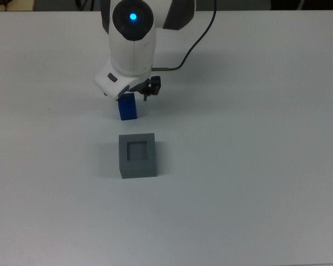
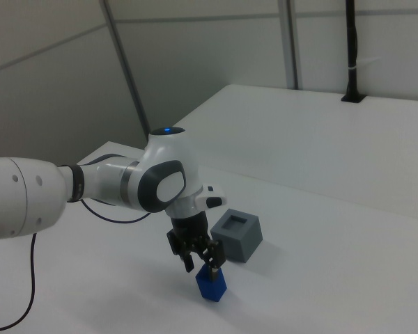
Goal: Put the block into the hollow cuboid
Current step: 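Lower the open gripper onto the blue block and close on it, then lift the blue block and carry it above the grey hollow cube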
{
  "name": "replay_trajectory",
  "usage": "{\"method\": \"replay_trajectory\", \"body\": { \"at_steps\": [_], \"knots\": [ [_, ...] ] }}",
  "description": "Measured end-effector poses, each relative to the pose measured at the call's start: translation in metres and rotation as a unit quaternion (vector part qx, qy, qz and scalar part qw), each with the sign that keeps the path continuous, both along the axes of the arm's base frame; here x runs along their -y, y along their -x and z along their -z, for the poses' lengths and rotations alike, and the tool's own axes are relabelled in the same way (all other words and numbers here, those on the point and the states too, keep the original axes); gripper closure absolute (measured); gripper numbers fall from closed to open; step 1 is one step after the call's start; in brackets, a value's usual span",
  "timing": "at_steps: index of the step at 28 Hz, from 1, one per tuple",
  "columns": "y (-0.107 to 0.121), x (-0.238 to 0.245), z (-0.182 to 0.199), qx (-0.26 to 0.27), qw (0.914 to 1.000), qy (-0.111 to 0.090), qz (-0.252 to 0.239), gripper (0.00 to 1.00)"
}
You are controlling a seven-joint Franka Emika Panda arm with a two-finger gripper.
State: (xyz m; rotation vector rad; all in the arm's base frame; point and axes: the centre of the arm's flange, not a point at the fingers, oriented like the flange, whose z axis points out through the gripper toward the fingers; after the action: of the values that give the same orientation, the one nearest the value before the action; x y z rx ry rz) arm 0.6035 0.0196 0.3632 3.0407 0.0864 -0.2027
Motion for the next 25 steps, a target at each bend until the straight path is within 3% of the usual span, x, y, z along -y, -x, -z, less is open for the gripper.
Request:
{"method": "replay_trajectory", "body": {
  "at_steps": [6,21,25],
  "knots": [
    [-0.007,0.0,0.003,0.025,0.9995,0.0,0.017,0.47],
    [-0.01,0.002,0.004,0.03,0.9994,0.005,0.017,0.48],
    [-0.016,0.002,-0.013,0.047,0.9987,0.004,0.018,0.48]
  ]
}}
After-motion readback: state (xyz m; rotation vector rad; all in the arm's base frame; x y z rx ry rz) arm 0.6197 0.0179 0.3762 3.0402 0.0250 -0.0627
